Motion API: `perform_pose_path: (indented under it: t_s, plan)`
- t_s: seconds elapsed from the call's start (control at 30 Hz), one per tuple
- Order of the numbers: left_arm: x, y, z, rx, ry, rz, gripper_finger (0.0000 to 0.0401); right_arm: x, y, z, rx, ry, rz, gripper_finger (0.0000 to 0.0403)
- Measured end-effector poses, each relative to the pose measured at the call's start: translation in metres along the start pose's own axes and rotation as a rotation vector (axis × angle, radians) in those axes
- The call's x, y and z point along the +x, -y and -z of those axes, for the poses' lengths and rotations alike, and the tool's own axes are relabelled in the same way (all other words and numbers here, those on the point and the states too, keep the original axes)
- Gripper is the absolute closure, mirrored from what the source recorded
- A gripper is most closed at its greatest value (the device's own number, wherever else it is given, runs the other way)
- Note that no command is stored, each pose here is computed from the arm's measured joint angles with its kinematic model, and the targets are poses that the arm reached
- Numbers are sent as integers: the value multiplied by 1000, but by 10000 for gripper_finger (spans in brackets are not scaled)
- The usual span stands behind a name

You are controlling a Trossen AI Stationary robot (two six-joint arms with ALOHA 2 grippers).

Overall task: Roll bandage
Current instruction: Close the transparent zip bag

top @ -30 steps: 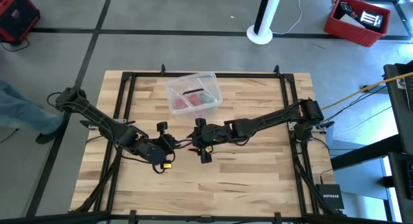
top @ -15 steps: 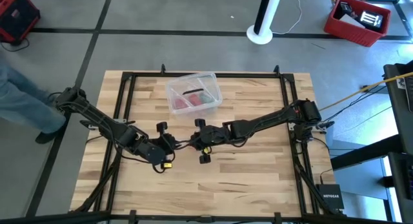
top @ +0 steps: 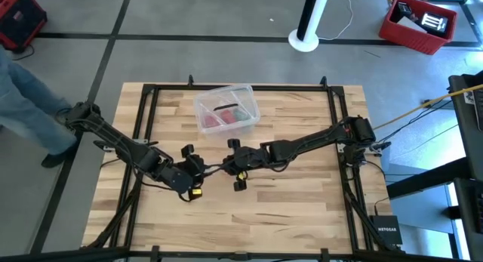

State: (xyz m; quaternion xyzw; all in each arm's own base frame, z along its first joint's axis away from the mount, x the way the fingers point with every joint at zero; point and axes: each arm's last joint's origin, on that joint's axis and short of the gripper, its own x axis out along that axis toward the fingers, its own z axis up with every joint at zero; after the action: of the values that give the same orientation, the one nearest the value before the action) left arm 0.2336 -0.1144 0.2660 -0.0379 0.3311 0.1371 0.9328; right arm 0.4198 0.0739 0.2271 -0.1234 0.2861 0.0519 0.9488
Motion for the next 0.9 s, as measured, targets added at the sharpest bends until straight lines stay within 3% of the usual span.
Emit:
perform_pose_path:
  t_s: [0.17, 0.4, 0.67, 0.9]
  plan:
    - [-13, 2, 4, 33, 35, -28, 280, 0, 0, 0, 0, 1, 0, 396]
    - [-35, 1, 14, 36, 100, -59, 278, 0, 0, 0, 0, 2, 0, 398]
    - [-22, -17, 57, -83, 175, 17, 278, 0, 0, -1, 0, 7, 1, 399]
    - [-9, -18, 59, -36, 271, 40, 278, -1, 0, -1, 1, 11, 1, 400]
